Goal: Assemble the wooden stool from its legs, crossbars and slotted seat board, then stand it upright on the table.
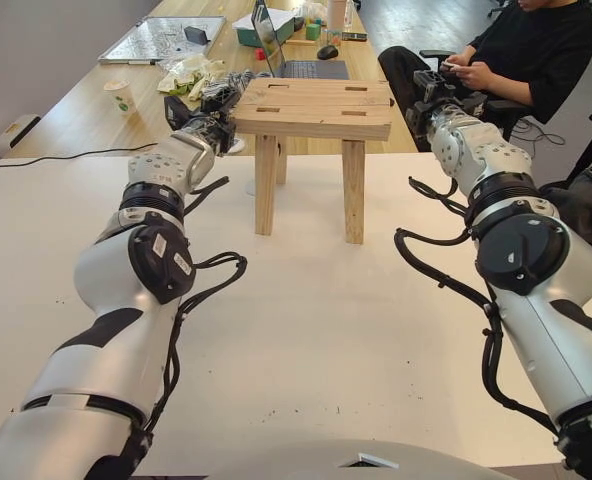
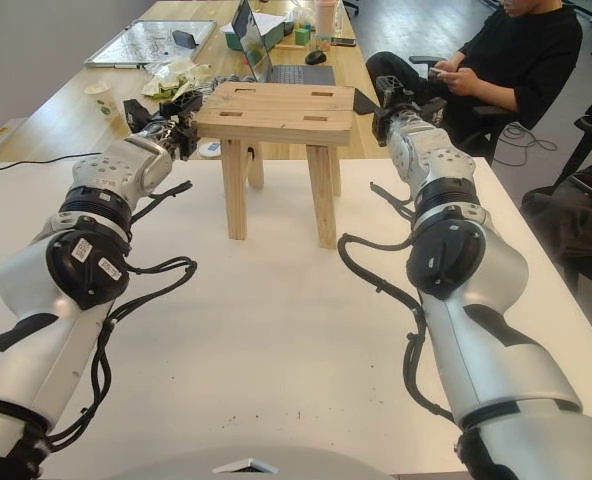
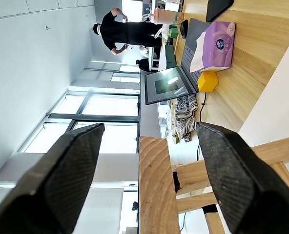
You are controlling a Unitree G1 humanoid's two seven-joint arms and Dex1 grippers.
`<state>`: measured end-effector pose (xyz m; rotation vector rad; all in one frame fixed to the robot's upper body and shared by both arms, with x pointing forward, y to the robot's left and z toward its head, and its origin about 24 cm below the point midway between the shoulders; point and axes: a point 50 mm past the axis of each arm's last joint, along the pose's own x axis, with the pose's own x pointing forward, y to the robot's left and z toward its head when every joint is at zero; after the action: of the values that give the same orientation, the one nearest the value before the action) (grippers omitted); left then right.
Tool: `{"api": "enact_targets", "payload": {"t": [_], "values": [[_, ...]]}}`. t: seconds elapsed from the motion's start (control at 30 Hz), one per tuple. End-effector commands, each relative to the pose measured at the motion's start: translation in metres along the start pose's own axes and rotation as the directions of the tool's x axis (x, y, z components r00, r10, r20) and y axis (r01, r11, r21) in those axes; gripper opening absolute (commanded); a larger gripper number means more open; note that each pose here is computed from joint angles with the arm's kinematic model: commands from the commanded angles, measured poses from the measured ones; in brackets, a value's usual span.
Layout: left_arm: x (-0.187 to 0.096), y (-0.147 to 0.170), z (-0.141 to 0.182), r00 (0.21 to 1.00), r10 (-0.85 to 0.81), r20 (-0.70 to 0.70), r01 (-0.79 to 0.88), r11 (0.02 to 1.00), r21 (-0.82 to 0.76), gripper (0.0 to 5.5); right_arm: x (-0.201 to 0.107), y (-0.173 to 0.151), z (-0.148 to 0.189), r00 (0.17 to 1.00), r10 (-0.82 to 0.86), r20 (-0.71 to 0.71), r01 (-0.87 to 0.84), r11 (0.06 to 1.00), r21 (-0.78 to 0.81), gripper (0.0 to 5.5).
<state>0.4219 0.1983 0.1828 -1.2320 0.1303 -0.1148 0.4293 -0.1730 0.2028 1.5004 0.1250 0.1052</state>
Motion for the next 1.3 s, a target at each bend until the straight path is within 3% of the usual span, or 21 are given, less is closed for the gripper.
{"api": "enact_targets", "payload": {"t": [0.03,0.1,0.17,0.23,0.3,0.33,0.4,0.5,0.57,1.3], "values": [[-0.018,0.015,0.049,0.976,-0.021,0.217,0.028,0.999,-0.028,3.92,-0.001,0.002,0.005,0.999,0.041,0.009,-0.041,0.999,-0.006,4.15],[-0.034,0.031,0.076,0.937,0.000,0.348,-0.026,0.997,0.070,4.24,-0.005,-0.013,0.017,0.994,0.048,0.094,-0.041,0.996,-0.079,4.51],[-0.052,0.049,0.096,0.883,0.027,0.469,-0.178,0.943,0.280,4.57,-0.010,-0.028,0.025,0.977,0.117,0.180,-0.066,0.962,-0.265,4.75],[-0.076,0.083,0.096,0.798,0.045,0.601,-0.514,0.572,0.639,4.57,-0.023,-0.062,0.026,0.959,0.187,0.214,-0.021,0.798,-0.603,4.75],[-0.100,0.114,0.065,0.796,-0.062,0.603,-0.546,0.357,0.758,4.57,-0.044,-0.100,0.017,0.951,0.228,0.209,0.045,0.567,-0.822,4.75],[-0.113,0.125,0.046,0.813,-0.110,0.571,-0.515,0.321,0.795,4.57,-0.054,-0.118,0.009,0.953,0.224,0.203,0.039,0.576,-0.816,4.75],[-0.131,0.139,0.021,0.846,-0.112,0.521,-0.465,0.325,0.824,4.57,-0.067,-0.138,0.000,0.951,0.217,0.220,0.044,0.610,-0.791,4.75],[-0.144,0.144,0.018,0.825,-0.082,0.559,-0.506,0.336,0.794,4.57,-0.078,-0.147,-0.016,0.955,0.246,0.165,0.031,0.472,-0.881,4.75],[-0.148,0.142,0.019,0.822,-0.089,0.563,-0.513,0.317,0.798,4.57,-0.082,-0.150,-0.019,0.953,0.236,0.190,0.059,0.473,-0.879,4.75],[-0.143,0.137,0.006,0.848,-0.050,0.528,-0.485,0.330,0.810,4.57,-0.082,-0.156,-0.025,0.969,0.182,0.168,0.076,0.427,-0.901,4.75]]}}
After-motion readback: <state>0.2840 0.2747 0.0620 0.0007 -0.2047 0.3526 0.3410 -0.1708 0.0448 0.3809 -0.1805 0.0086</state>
